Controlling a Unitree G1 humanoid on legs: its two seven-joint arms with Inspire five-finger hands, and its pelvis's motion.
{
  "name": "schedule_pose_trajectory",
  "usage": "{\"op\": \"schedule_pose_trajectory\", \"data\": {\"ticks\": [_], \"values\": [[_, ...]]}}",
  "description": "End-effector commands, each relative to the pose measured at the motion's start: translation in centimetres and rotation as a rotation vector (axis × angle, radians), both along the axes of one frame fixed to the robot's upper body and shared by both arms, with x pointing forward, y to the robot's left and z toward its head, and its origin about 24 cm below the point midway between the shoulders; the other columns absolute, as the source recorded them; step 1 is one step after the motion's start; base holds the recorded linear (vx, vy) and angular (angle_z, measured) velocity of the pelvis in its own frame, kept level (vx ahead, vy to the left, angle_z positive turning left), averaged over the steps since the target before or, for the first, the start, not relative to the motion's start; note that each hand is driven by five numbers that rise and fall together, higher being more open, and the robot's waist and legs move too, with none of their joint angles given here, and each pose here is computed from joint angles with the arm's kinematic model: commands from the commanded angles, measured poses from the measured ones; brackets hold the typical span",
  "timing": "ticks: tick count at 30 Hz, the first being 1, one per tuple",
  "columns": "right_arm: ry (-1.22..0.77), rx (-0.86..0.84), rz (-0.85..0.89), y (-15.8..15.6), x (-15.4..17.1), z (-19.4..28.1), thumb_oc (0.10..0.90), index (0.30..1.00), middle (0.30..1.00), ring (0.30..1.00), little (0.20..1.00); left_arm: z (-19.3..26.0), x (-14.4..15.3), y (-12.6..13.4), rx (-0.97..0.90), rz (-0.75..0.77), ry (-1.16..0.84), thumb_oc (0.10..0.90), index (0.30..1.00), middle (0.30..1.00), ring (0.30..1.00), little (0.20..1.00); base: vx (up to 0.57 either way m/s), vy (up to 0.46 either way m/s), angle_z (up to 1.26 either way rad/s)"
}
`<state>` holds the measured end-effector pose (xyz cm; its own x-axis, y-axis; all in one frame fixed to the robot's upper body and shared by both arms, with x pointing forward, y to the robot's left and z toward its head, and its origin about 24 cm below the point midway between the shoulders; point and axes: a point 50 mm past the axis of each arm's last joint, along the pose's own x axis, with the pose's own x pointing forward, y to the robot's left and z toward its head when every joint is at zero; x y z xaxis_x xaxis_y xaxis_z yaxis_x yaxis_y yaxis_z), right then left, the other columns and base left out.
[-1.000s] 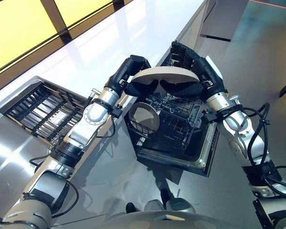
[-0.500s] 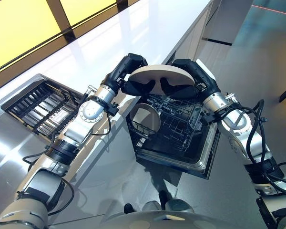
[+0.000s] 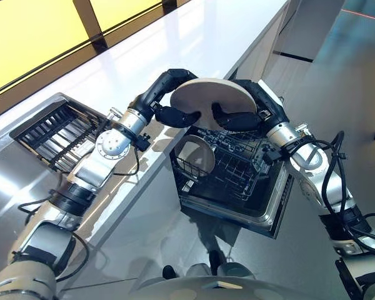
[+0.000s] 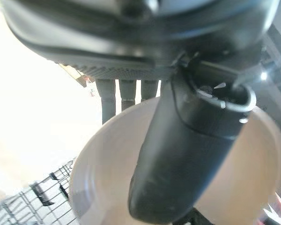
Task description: Pick up plates and place into dishwasher.
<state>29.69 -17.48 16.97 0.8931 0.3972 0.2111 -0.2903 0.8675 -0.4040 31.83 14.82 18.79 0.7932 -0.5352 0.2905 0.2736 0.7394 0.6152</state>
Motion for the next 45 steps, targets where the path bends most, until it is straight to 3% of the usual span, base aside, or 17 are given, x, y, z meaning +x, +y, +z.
{"op": "schedule_pose_trajectory", "data": {"ticks": [1, 6, 11, 19, 24, 31, 36, 45], "values": [[-0.243, 0.065, -0.066, -1.3, 0.0, 4.9, 0.1, 0.3, 0.3, 0.3, 0.2, 5.9, -0.6, 0.6, -0.039, -0.1, -0.16, 0.8, 0.9, 0.9, 0.9, 0.9, 0.02, -0.01, 0.07], [-0.258, 0.025, -0.175, -3.1, -0.1, 4.4, 0.1, 0.3, 0.3, 0.3, 0.2, 5.6, -1.5, 2.6, -0.043, -0.123, -0.096, 0.8, 0.9, 0.9, 0.9, 0.9, -0.01, -0.022, 0.06], [-0.286, -0.041, -0.362, -7.0, -1.1, 3.8, 0.1, 0.3, 0.3, 0.3, 0.2, 4.9, -3.3, 6.0, -0.013, -0.033, -0.157, 0.8, 0.9, 0.9, 0.9, 0.9, 0.01, -0.016, 0.1], [-0.326, -0.429, -0.814, -14.6, -2.5, 3.8, 0.1, 0.3, 0.3, 0.3, 0.2, 4.5, -5.1, 11.5, -0.01, 0.191, -0.203, 0.8, 0.9, 0.9, 0.9, 0.9, 0.02, -0.009, 0.06], [-0.221, -0.571, -0.945, -17.5, -2.5, 3.5, 0.1, 0.3, 0.3, 0.3, 0.2, 4.9, -5.5, 13.1, -0.073, 0.282, -0.217, 0.8, 0.9, 0.9, 0.9, 0.9, 0.0, -0.008, 0.01], [-0.012, -0.523, -0.874, -17.2, -0.8, 0.4, 0.1, 0.3, 0.3, 0.3, 0.2, 3.3, -5.2, 11.8, -0.138, 0.229, -0.145, 0.8, 0.9, 0.9, 0.9, 0.9, -0.01, -0.037, 0.08], [0.14, -0.509, -0.814, -15.2, 1.9, -3.7, 0.1, 0.3, 0.3, 0.3, 0.2, 2.2, -4.3, 9.0, -0.216, 0.116, -0.084, 0.8, 0.9, 0.9, 0.9, 0.9, -0.01, -0.05, 0.09], [0.305, -0.541, -0.838, -13.9, 3.9, -7.9, 0.1, 0.3, 0.3, 0.3, 0.2, 2.3, -4.2, 6.6, -0.221, 0.013, -0.08, 0.8, 0.9, 0.9, 0.9, 0.9, -0.02, -0.043, 0.2]]}}
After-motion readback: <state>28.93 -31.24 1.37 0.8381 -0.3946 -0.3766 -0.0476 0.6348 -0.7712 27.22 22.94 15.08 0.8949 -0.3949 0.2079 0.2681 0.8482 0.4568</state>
